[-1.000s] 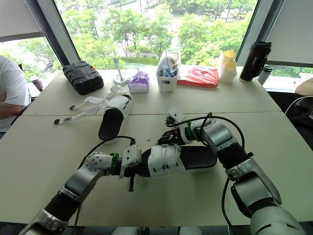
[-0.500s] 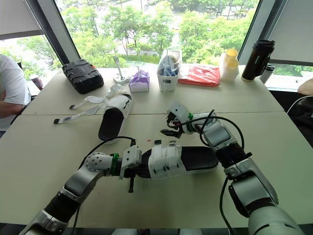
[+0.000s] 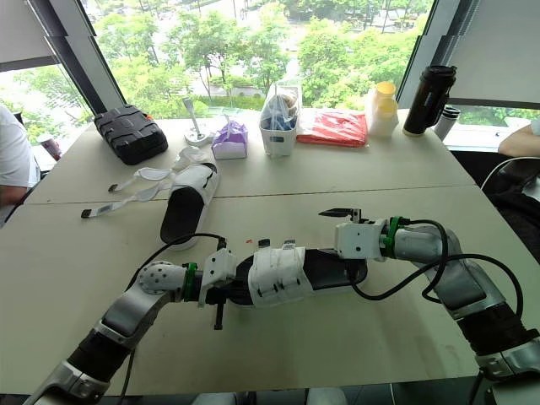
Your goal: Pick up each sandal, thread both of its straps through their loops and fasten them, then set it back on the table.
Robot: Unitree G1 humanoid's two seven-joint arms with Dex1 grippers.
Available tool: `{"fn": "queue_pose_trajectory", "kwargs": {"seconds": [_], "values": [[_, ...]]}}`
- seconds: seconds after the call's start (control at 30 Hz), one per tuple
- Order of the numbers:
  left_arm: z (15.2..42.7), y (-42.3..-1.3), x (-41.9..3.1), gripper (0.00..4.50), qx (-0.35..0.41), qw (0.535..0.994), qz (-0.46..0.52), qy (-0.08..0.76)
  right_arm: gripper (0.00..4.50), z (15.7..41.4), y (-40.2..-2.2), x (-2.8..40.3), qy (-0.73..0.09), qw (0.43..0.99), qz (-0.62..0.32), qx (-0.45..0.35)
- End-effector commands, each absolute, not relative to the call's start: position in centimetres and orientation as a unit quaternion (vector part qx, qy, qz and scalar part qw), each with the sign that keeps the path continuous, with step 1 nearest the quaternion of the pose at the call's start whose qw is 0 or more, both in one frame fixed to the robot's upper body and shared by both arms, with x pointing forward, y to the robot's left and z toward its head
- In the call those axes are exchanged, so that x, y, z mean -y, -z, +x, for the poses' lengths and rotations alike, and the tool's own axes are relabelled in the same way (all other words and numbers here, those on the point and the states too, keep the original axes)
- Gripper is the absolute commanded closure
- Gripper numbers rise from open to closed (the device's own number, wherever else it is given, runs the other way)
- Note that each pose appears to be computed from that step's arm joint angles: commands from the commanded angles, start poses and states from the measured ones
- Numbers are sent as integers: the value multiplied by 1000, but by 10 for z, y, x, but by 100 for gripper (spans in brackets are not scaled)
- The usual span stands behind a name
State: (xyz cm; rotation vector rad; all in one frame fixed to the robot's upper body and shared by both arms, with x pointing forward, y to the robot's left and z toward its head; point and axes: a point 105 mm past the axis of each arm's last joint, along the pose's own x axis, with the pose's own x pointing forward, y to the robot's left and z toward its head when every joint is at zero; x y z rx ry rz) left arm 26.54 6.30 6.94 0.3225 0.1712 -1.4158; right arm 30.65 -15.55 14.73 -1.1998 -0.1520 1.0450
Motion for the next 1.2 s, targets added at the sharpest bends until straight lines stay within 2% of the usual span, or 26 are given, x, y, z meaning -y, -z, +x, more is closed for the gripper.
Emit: {"fn": "queue_pose_trajectory", "kwargs": {"seconds": [0.03, 0.27, 0.5, 0.7, 0.9, 1.0, 1.2], "values": [[271, -61, -94, 450, -127, 771, 148, 606, 57, 298, -160, 150, -462, 652, -585, 139], [270, -76, -117, 450, -127, 785, 148, 588, 57, 286, -144, 141, -482, 590, -610, 219], [274, -96, -129, 450, -106, 809, 127, 564, 57, 285, -138, 110, -497, 534, -612, 304], [276, -136, -130, 450, -62, 833, 62, 546, 57, 286, -136, 72, -507, 501, -589, 382], [272, -146, -137, 450, -60, 850, 56, 521, 57, 271, -122, 53, -542, 456, -569, 419], [272, -147, -141, 450, -60, 857, 54, 508, 141, 269, -120, 52, -544, 449, -567, 425], [272, -149, -146, 450, -56, 866, 54, 493, 442, 281, -127, 54, -517, 450, -589, 428]]}}
